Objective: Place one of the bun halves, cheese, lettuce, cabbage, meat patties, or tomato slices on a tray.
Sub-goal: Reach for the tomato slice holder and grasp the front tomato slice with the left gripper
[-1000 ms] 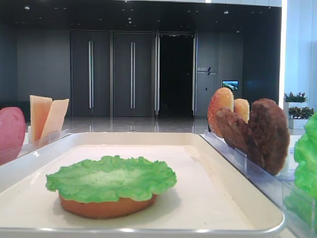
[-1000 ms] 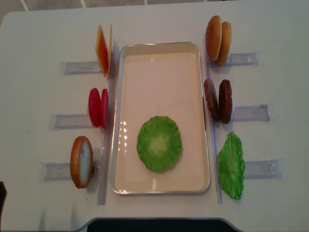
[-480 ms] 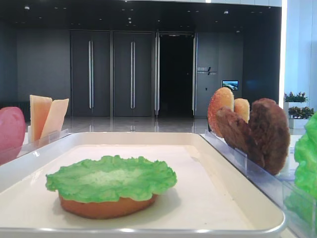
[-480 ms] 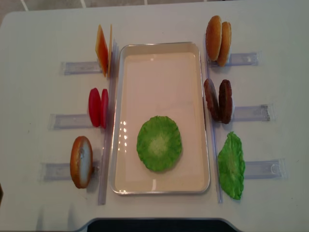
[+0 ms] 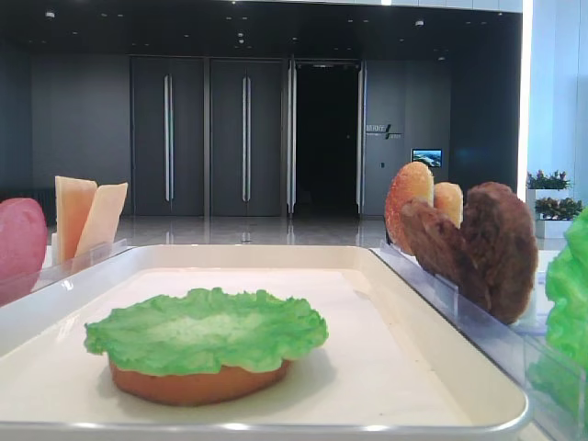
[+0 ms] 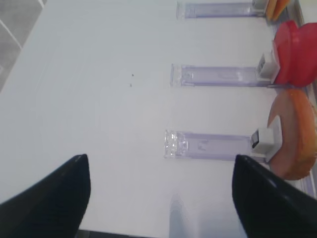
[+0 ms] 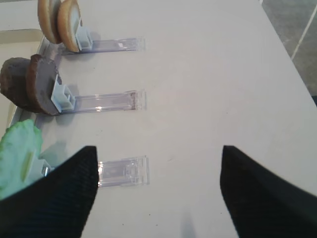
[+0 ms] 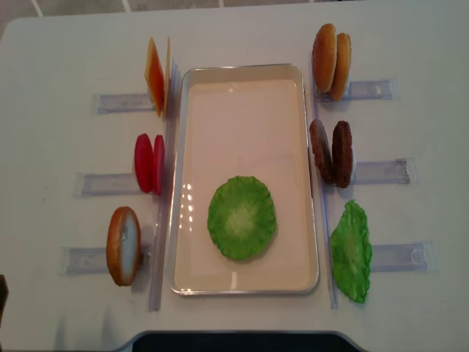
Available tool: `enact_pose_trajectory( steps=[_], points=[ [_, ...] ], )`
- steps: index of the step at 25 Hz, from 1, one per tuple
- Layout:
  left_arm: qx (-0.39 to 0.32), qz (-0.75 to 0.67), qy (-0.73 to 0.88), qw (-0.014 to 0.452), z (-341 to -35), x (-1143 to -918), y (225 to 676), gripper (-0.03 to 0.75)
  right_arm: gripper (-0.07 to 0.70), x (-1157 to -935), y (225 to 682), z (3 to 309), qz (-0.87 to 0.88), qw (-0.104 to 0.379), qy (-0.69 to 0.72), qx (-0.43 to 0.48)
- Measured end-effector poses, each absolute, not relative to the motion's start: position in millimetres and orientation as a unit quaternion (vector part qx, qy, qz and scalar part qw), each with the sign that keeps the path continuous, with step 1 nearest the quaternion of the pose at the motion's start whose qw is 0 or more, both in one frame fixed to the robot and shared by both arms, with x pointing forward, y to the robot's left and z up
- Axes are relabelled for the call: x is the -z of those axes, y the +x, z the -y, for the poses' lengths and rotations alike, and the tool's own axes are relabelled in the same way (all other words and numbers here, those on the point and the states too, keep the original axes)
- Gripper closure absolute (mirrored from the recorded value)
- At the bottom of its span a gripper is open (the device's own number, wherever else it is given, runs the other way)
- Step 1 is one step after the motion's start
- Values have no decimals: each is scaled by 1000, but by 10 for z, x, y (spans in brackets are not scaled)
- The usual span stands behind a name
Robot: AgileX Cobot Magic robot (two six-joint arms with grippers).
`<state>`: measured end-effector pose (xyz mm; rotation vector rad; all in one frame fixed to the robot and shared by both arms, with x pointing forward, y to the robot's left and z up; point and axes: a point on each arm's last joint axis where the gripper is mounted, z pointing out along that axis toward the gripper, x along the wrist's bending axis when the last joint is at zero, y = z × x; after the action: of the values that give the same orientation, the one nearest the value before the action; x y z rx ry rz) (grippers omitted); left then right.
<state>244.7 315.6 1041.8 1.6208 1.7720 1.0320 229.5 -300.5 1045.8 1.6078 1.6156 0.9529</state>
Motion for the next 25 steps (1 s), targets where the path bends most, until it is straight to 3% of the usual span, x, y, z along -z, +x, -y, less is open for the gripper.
enact_pose_trajectory(
  steps=[14,25],
  points=[
    [-267,-696,649,152,-3193,-10791,3372,24,112,-10458,2295,3005,-617,329,615,-364],
    [-163,-716,677,48,-3240,-10755,4426,24,112,-10458,2295,3005,-617,329,615,-364]
  ],
)
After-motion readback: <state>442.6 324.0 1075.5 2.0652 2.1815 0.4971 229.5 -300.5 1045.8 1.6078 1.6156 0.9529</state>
